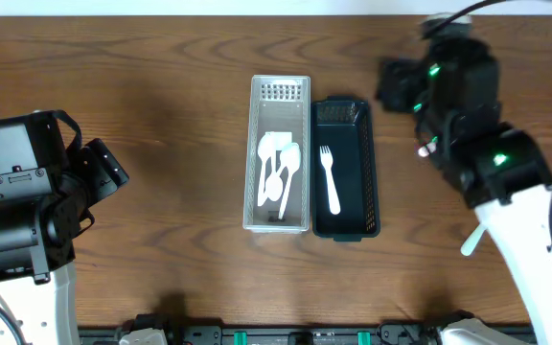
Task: Pack container
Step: 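Move the right gripper to the white spoon on the right and grasp it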
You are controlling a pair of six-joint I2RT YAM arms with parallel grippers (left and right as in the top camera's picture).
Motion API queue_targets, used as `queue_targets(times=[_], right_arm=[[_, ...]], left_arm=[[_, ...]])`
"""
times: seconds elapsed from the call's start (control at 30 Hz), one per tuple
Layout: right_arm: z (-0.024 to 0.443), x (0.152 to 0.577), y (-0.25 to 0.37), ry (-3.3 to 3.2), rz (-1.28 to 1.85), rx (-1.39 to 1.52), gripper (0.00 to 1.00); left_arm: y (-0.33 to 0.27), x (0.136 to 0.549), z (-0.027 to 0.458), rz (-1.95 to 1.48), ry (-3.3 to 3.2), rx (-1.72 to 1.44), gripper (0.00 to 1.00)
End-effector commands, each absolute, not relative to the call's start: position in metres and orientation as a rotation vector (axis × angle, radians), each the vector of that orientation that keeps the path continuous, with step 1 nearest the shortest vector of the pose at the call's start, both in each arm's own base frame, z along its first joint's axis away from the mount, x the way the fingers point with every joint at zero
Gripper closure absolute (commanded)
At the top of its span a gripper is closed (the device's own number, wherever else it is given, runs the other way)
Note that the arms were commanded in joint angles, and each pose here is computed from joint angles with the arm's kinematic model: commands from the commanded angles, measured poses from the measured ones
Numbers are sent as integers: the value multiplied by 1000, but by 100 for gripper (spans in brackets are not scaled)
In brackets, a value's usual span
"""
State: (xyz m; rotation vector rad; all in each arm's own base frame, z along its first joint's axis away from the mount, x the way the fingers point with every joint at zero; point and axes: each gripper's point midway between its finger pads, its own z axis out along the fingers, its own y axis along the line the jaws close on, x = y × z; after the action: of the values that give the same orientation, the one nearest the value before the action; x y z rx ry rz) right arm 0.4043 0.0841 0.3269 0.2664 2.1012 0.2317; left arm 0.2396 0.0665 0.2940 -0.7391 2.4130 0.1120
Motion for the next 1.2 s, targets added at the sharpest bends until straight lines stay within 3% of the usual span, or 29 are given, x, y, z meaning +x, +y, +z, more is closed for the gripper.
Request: queue_targets(times=[0.0,0.3,0.43,0.77,1.17], right_arm=[[282,434,34,2162,294,612,37],[194,485,-47,2371,209,999,32],[149,495,-60,2468,152,1130,24],[53,468,-73,2697,11,1300,12],[14,453,-89,2765,-45,1393,2]], left_arm=[[66,238,293,110,2417,-732,15],[66,238,293,109,2418,-733,15],[66,238,293,109,2418,-733,15],[66,239,292,111,2424,-734,15],[67,241,288,114,2443,-737,15]])
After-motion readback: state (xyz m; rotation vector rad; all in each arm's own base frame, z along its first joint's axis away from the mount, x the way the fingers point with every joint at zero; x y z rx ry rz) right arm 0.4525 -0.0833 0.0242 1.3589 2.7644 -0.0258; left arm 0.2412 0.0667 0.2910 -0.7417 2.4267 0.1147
